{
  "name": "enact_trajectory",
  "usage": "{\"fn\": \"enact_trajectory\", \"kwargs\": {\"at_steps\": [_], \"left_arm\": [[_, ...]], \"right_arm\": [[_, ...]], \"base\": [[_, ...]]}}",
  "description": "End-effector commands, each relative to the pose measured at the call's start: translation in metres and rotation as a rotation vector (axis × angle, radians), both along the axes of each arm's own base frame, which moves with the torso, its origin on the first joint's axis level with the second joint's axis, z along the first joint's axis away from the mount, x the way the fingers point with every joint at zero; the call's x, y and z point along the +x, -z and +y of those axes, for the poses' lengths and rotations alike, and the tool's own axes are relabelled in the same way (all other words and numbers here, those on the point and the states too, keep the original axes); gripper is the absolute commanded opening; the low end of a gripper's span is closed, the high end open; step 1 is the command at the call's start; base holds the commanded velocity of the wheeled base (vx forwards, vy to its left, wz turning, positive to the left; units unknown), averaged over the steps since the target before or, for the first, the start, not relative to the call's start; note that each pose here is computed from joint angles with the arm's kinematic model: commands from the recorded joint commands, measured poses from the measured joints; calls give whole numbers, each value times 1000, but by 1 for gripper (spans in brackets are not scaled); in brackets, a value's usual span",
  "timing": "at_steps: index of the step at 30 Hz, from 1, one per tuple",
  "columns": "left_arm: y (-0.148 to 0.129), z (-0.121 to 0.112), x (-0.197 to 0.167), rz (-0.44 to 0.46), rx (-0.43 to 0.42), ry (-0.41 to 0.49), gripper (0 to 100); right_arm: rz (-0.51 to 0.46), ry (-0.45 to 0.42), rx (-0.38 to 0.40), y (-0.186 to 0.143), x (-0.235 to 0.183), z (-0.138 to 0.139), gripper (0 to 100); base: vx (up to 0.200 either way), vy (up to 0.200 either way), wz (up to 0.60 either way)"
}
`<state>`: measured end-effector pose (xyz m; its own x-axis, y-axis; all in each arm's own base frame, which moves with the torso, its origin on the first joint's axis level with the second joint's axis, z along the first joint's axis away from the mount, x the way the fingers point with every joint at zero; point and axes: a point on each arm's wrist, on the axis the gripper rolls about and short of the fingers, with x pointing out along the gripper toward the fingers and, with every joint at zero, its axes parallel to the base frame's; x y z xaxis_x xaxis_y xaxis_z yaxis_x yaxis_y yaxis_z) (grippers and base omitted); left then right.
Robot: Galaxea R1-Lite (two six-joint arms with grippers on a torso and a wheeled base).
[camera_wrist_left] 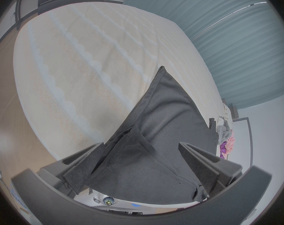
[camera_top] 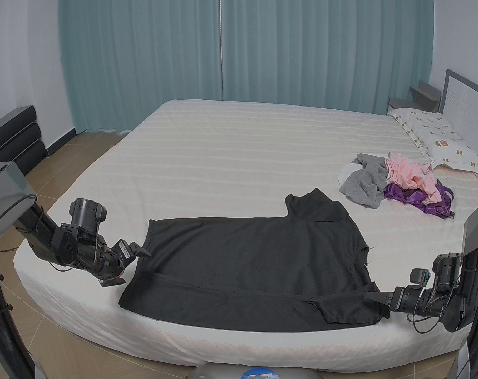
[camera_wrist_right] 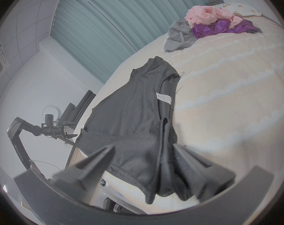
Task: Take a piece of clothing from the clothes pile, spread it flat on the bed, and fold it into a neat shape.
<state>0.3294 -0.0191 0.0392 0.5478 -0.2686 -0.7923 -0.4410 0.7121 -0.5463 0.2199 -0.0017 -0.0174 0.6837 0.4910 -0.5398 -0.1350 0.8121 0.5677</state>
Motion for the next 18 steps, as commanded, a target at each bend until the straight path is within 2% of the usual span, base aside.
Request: {"fn": "enact_trajectory", "kwargs": {"at_steps": [1, 10, 18], "left_arm": [[-1, 0, 0, -1, -1, 0, 100], [1, 0, -2, 5, 8, 3, 100], [1, 0, -2, 5, 8, 3, 100]], "right_arm": [[-5, 4, -3, 1, 1, -1, 0], [-22, 48, -74, -2, -2, -4, 0], [-81, 45, -87, -16, -4, -4, 0]], "base": [[0, 0, 0], [0, 0, 0], [0, 0, 0]]}}
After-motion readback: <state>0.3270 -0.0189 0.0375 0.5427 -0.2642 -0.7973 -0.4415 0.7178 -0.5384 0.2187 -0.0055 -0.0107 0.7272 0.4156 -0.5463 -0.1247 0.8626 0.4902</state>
